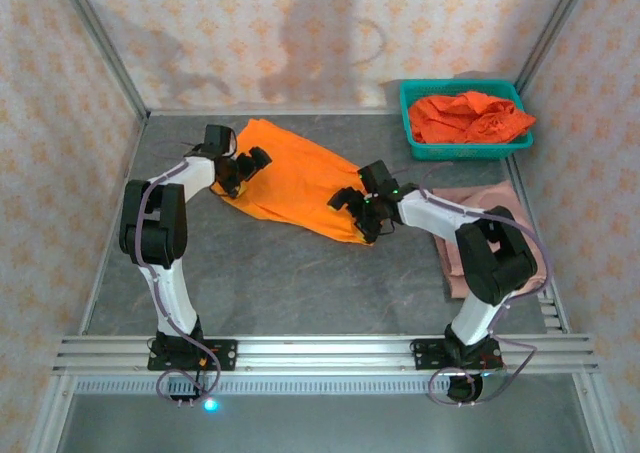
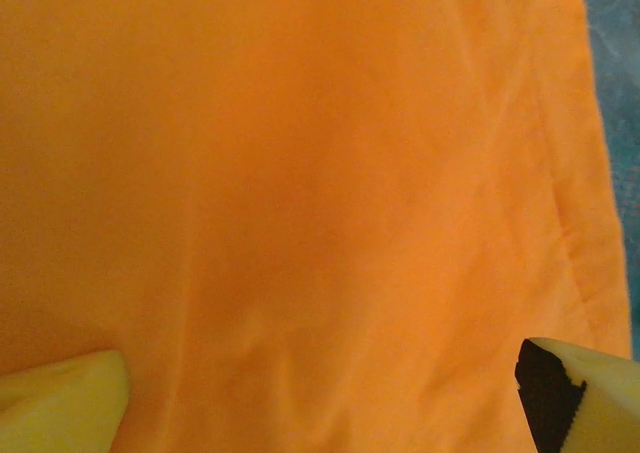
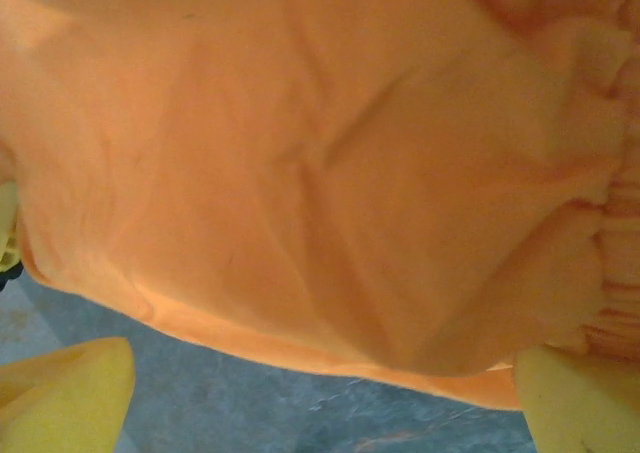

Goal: Fold and stack the shorts

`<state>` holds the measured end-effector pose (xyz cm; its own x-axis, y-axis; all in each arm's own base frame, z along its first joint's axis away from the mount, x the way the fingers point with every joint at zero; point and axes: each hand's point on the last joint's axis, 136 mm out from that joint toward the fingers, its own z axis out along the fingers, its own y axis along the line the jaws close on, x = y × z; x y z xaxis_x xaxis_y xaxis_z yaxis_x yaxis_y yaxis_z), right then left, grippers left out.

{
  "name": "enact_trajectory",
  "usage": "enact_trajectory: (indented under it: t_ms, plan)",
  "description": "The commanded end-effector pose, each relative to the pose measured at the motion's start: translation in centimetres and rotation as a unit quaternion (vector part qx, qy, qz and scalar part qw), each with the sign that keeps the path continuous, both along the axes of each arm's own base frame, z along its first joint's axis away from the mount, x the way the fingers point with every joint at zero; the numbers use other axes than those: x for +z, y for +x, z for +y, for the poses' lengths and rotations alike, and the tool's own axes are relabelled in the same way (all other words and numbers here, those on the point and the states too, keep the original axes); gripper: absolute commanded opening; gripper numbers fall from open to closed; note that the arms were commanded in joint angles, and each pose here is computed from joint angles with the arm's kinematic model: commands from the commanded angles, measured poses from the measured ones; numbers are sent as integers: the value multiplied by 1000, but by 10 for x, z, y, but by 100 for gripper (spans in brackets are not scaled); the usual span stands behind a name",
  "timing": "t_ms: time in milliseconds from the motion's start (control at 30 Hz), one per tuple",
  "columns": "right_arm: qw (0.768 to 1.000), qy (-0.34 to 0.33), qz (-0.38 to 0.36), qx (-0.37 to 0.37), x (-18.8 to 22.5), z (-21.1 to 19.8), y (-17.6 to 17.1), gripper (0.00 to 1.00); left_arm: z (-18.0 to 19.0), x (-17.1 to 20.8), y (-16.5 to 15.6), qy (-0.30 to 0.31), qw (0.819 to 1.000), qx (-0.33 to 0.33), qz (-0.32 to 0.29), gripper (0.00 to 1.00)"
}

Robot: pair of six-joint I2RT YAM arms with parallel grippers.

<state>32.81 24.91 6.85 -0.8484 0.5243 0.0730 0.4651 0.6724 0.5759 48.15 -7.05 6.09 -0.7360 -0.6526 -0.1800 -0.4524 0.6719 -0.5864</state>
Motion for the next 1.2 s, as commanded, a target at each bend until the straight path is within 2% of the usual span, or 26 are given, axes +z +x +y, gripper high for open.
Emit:
enact_trajectory:
  t_ms: [0, 300, 567, 700, 833, 933, 1067, 1167]
  plan:
    - [999, -30, 27, 1, -24, -24, -7, 97, 13, -1, -7, 34, 999, 5, -10, 100]
    - [997, -44, 58, 27, -38, -53, -19, 98, 33, -22, -50, 57, 998, 21, 11, 100]
    - [995, -36, 51, 79, -24, -64, -21, 99, 39, -42, -113, 47, 998, 35, 36, 100]
    - [993, -17, 18, 117, 7, -54, -15, 99, 36, 0, -122, 22, 999, 43, -15, 100]
    - [987, -8, -57, 151, 66, -48, 0, 100, 38, 74, -119, 21, 995, 40, -91, 100]
    - [982, 6, -118, 147, 112, -40, 20, 100, 41, 112, -116, 22, 992, 42, -120, 100]
    - [977, 23, -150, 148, 147, -28, 40, 99, 38, 124, -111, -1, 991, 40, -129, 100]
    - [979, 12, -145, 145, 142, -26, 56, 99, 42, 109, -109, -7, 992, 49, -117, 100]
